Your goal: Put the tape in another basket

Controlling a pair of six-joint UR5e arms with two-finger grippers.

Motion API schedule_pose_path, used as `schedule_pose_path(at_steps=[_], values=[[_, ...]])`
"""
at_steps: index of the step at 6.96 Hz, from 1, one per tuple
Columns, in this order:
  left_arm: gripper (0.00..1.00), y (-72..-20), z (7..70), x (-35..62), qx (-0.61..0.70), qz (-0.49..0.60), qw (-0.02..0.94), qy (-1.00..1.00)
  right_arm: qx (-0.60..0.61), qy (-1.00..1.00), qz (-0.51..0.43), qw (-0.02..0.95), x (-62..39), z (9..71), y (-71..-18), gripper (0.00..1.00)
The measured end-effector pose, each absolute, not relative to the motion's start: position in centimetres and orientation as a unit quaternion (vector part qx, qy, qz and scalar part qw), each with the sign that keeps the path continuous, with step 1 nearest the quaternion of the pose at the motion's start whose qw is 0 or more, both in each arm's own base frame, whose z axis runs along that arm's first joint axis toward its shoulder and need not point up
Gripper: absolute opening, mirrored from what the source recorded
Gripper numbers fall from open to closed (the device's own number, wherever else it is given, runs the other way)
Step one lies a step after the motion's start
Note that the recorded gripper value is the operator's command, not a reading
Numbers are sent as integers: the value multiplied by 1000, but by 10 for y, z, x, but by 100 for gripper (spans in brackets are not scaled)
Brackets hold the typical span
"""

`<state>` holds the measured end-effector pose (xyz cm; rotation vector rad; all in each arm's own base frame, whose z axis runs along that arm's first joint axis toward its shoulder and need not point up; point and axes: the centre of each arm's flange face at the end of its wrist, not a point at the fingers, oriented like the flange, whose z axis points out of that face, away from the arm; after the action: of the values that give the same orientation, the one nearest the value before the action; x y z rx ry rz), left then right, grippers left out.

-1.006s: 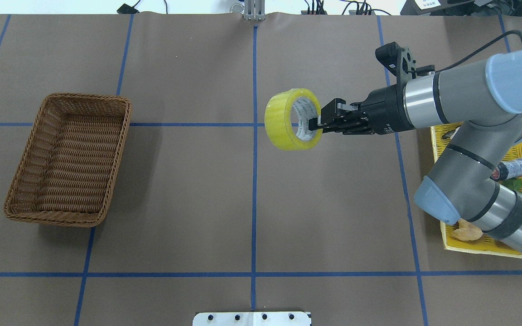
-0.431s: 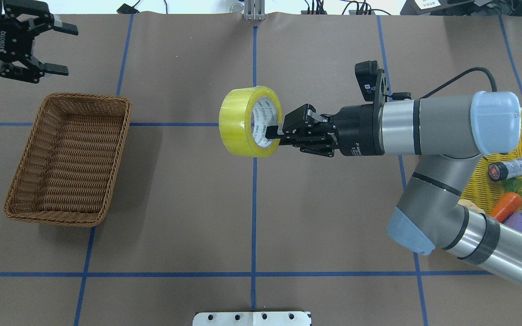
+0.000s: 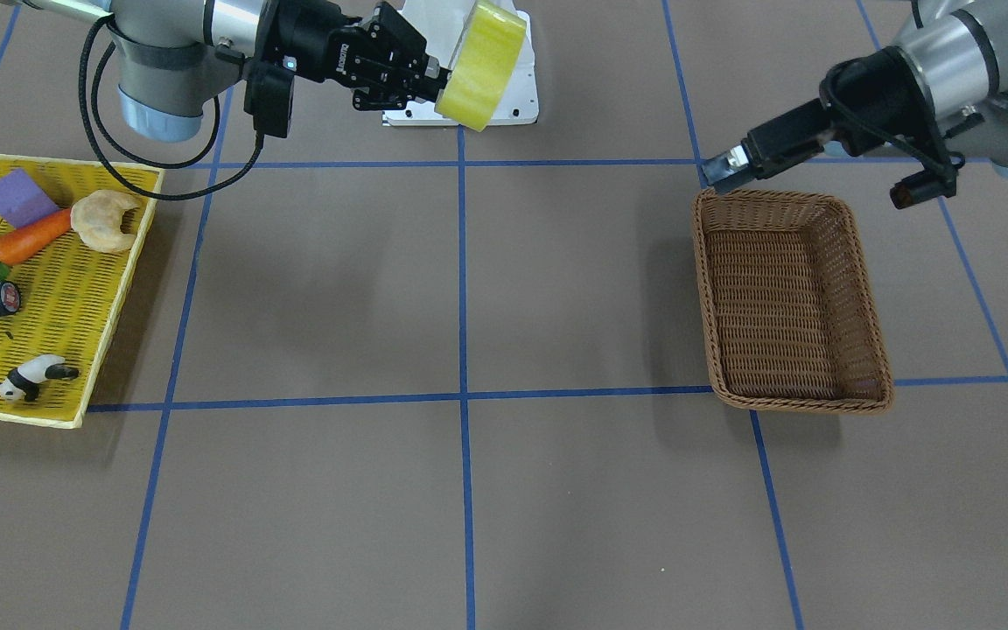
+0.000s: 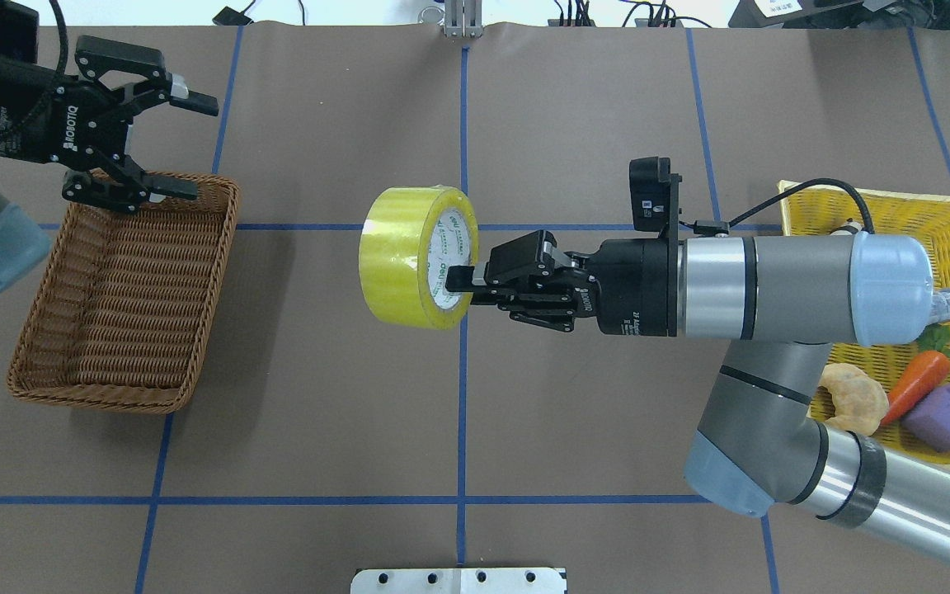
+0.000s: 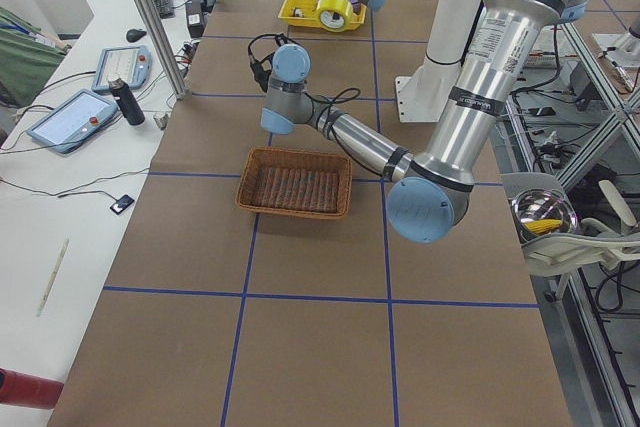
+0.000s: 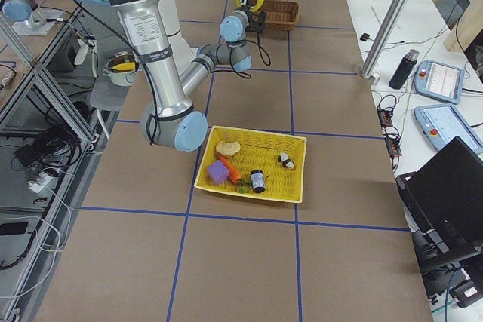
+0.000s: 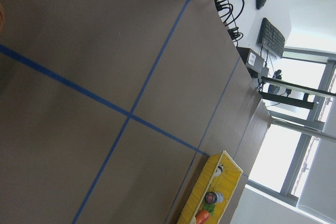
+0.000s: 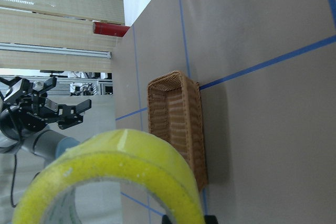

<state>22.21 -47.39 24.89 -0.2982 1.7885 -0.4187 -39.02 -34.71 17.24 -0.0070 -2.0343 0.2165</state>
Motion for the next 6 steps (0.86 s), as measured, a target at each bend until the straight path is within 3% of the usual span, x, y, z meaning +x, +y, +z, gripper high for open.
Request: schedule_pose_path(at_steps=[4, 6], values=[[93, -435, 217, 219, -47, -122, 490, 862, -7, -875, 72, 479, -393, 164, -320, 0], [97, -421, 218, 235, -23, -127, 404, 905, -6, -881, 65, 468, -392, 163, -316, 0]])
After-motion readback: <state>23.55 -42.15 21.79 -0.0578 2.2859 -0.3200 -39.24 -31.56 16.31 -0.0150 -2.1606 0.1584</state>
